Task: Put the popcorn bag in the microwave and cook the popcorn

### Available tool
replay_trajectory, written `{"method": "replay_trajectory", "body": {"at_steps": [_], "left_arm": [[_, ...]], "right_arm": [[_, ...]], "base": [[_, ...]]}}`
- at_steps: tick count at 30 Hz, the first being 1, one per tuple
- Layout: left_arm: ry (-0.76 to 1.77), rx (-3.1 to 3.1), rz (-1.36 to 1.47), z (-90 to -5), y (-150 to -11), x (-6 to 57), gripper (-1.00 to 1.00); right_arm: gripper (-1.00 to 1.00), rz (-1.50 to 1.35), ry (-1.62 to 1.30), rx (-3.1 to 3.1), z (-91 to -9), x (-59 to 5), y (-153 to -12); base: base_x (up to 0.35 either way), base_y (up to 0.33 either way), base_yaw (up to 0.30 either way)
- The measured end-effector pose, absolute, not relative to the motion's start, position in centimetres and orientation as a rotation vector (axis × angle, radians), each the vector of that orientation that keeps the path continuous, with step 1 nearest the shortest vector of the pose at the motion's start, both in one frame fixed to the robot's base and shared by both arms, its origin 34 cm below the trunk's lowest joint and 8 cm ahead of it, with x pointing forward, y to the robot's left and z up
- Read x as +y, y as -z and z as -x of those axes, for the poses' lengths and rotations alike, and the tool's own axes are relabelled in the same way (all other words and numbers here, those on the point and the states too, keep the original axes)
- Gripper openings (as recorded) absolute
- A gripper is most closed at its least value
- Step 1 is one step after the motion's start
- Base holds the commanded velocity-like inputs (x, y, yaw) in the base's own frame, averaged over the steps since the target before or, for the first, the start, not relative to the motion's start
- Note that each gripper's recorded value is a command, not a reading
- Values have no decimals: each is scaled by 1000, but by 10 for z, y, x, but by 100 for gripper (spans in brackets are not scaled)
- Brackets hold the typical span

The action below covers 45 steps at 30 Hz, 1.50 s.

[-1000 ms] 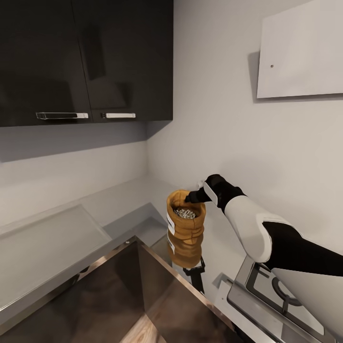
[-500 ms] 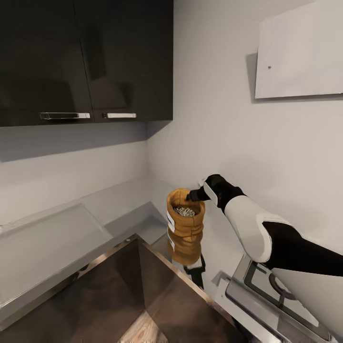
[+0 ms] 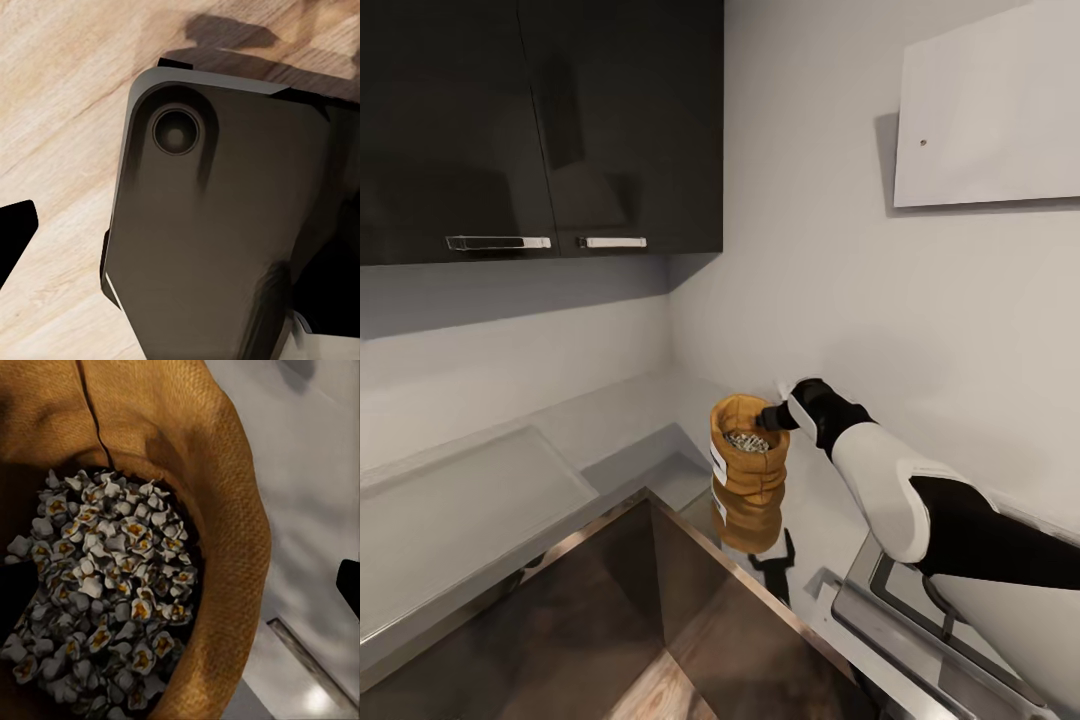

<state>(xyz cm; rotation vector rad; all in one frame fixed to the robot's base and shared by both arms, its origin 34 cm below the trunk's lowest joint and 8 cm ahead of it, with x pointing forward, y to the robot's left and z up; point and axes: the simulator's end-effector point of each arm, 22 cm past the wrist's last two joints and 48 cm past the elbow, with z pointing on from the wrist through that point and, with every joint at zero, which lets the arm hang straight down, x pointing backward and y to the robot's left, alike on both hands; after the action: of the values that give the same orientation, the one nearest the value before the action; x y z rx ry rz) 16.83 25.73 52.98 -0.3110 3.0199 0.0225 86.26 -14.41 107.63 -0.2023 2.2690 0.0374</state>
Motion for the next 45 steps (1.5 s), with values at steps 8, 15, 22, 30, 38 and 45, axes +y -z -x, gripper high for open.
{"method": "replay_trajectory", "body": {"at_steps": [8, 15, 22, 30, 38, 45], "left_arm": [[-22, 3020, 311, -168, -530, 257, 100], [-23, 3020, 312, -168, -530, 257, 100], [-23, 3020, 312, -168, -530, 257, 100], [-23, 3020, 312, -168, -530, 258, 100], [-24, 3020, 312, -168, -530, 258, 100], [-23, 3020, 312, -168, -530, 258, 100]], "right_arm": [[100, 196, -30, 2284, -861, -151, -1068], [100, 219, -45, 2302, -853, -146, -1036], [100, 210, -35, 2302, -854, -155, -1033], [100, 202, -33, 2304, -854, -160, -1033], [-100, 201, -34, 2305, -854, -160, -1032], [-100, 209, -36, 2304, -854, -157, -1033]], "base": [[0, 0, 0], [0, 0, 0], [0, 0, 0], [0, 0, 0], [0, 0, 0], [0, 0, 0]]}}
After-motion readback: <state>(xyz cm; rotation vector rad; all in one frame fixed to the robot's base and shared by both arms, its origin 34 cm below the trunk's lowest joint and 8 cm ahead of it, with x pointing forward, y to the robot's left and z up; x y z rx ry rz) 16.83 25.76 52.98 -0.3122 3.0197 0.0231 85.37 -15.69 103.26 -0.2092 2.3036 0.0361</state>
